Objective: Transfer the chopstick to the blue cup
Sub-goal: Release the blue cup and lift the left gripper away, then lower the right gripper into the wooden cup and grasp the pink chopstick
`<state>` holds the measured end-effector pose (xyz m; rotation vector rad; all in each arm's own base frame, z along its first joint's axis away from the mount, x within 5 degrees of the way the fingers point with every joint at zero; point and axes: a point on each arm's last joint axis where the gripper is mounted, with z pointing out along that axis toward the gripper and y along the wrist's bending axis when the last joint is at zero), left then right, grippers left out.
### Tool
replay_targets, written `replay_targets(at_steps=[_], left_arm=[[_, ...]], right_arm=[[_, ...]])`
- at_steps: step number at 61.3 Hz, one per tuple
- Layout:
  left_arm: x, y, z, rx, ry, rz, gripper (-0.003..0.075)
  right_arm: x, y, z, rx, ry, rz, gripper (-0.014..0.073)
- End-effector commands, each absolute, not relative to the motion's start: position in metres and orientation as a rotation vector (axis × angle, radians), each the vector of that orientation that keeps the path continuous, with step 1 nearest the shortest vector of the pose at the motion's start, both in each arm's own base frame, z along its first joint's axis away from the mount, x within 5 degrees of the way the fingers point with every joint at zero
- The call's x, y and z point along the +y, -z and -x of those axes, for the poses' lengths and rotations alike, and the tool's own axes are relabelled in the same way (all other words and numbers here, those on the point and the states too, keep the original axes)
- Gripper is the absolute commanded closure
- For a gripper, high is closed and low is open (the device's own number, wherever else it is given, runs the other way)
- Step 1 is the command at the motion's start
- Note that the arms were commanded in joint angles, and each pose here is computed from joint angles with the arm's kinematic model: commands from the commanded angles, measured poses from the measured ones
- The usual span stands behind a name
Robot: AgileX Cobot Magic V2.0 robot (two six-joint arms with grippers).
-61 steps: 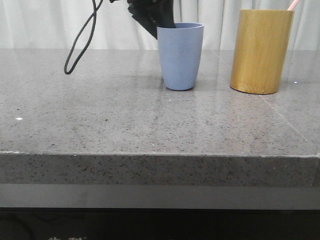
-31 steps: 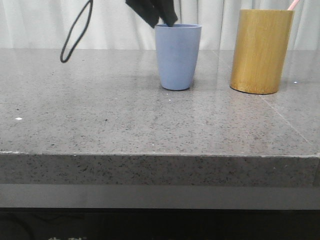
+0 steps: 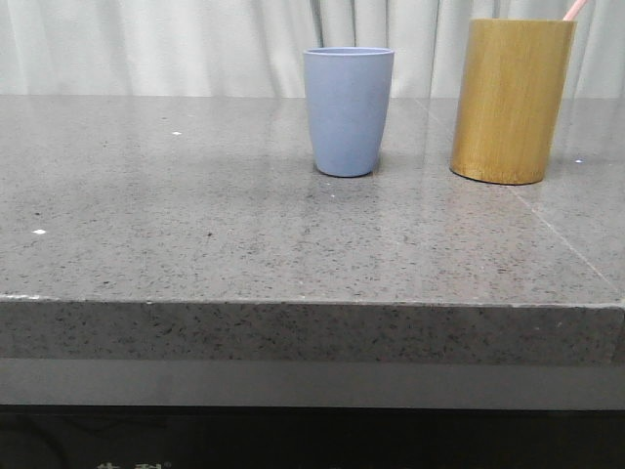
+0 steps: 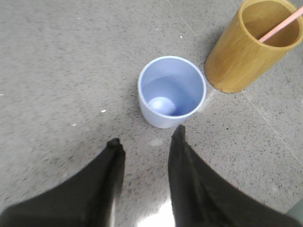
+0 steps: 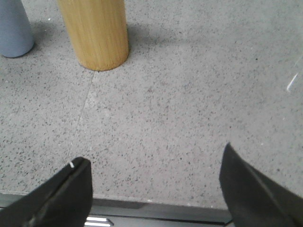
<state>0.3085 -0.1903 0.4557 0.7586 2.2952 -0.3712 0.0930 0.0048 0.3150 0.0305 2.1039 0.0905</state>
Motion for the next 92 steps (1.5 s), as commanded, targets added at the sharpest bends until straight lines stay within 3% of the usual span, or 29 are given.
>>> replay_targets(at_steps=[1, 21, 30, 45, 67, 92], left_arm=[[-0.169, -0.487, -0.277, 2.21, 0.394, -0.718, 0.0477], [-0.117, -0.45, -0.198, 2.127, 0.335, -0.668, 0.0477], [-0.092, -0.422, -0.162, 2.117, 0.317, -0.639, 0.0477], [-0.069, -0.405, -0.119, 2.015, 0.328, -0.604, 0.0477], [-0.065, -0.406, -0.11, 1.981, 0.336, -0.594, 0.0477], [-0.065, -0.406, -0.11, 1.981, 0.336, -0.594, 0.0477]], right_arm=[[0.003, -0.332, -0.098, 2.03, -0.095, -0.08, 0.0025], [-0.017, -0.357, -0.134, 2.097, -0.006, -0.277, 0.0025], [-0.017, -0.373, -0.155, 2.117, -0.087, -0.314, 0.0025], [-0.006, -0.403, -0.199, 2.11, -0.267, -0.186, 0.0025], [-0.003, -0.429, -0.28, 2.111, -0.423, -0.056, 0.0025], [-0.006, -0.414, -0.334, 2.163, -0.498, -0.061, 0.0025]])
